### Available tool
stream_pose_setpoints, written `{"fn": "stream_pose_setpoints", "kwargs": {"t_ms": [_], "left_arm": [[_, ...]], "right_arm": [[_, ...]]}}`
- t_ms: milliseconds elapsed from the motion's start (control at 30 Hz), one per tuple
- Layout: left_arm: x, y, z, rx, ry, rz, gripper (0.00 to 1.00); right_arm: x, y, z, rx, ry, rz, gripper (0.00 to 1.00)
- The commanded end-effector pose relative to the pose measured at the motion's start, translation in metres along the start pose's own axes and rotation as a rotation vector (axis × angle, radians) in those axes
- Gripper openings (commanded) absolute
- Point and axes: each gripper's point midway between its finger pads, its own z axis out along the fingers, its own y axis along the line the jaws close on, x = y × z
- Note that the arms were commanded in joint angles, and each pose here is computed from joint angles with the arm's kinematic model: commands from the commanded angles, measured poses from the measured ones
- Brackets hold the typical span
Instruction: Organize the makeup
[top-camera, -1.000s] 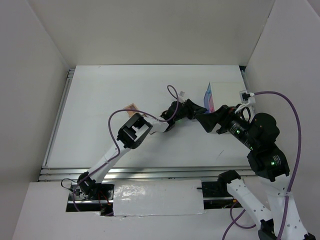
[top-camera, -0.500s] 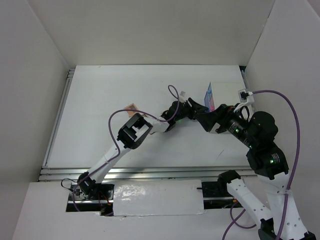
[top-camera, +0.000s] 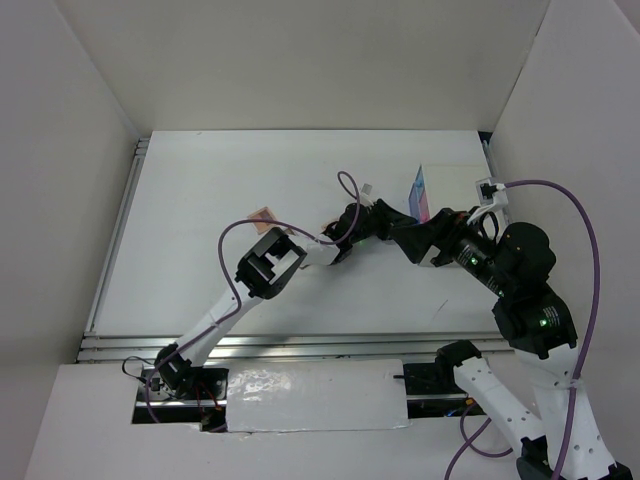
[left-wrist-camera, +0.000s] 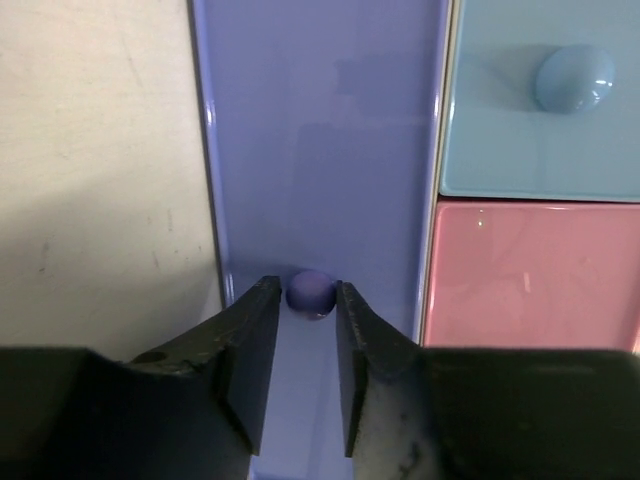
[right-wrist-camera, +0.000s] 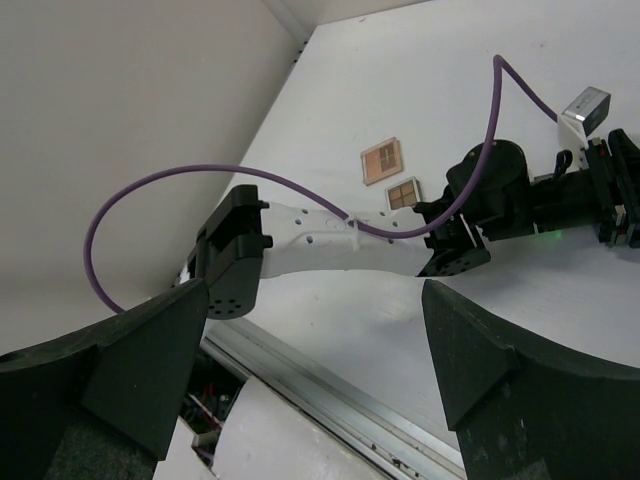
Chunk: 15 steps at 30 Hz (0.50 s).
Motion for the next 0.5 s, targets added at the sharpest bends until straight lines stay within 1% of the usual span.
{"fn": "stream_pose_setpoints", "kwargs": {"t_ms": [0,33,67,267,333,367,400,433,467], "left_arm": [[0.014,0.018,0.004,-0.010,0.021,0.003,0.40],[0.014,0.018,0.005,-0.007,0.020,-0.001,0.38],[0.014,0.017,0.005,-0.005,0.020,-0.002,0.34],[0.015,0.008,0.004,0.015,0.020,-0.004,0.24],[0.016,0.007,0.002,0.023,0.018,-0.008,0.17],[0.014,0.001,0.001,0.032,0.011,-0.007,0.16],[0.015,0.003,-0.002,0.028,0.008,-0.005,0.15],[0.014,0.002,-0.003,0.025,0.005,-0.006,0.10],[0.013,0.000,-0.006,0.026,0.000,-0.004,0.08]], "right_arm": [[-0.008,0.007,0.002,-0.038,-0.034,-0.034,0.94],[-0.007,0.007,0.003,-0.039,-0.033,-0.035,0.94],[-0.008,0.007,0.003,-0.039,-0.035,-0.035,0.95],[-0.007,0.005,0.004,-0.037,-0.031,-0.035,0.95],[-0.007,0.005,0.004,-0.033,-0.034,-0.035,0.95],[-0.007,0.005,0.003,-0.033,-0.037,-0.036,0.94],[-0.007,0.004,0.004,-0.031,-0.036,-0.035,0.95],[-0.007,0.005,0.004,-0.033,-0.035,-0.036,0.95],[-0.006,0.004,0.004,-0.031,-0.034,-0.033,0.94]]}}
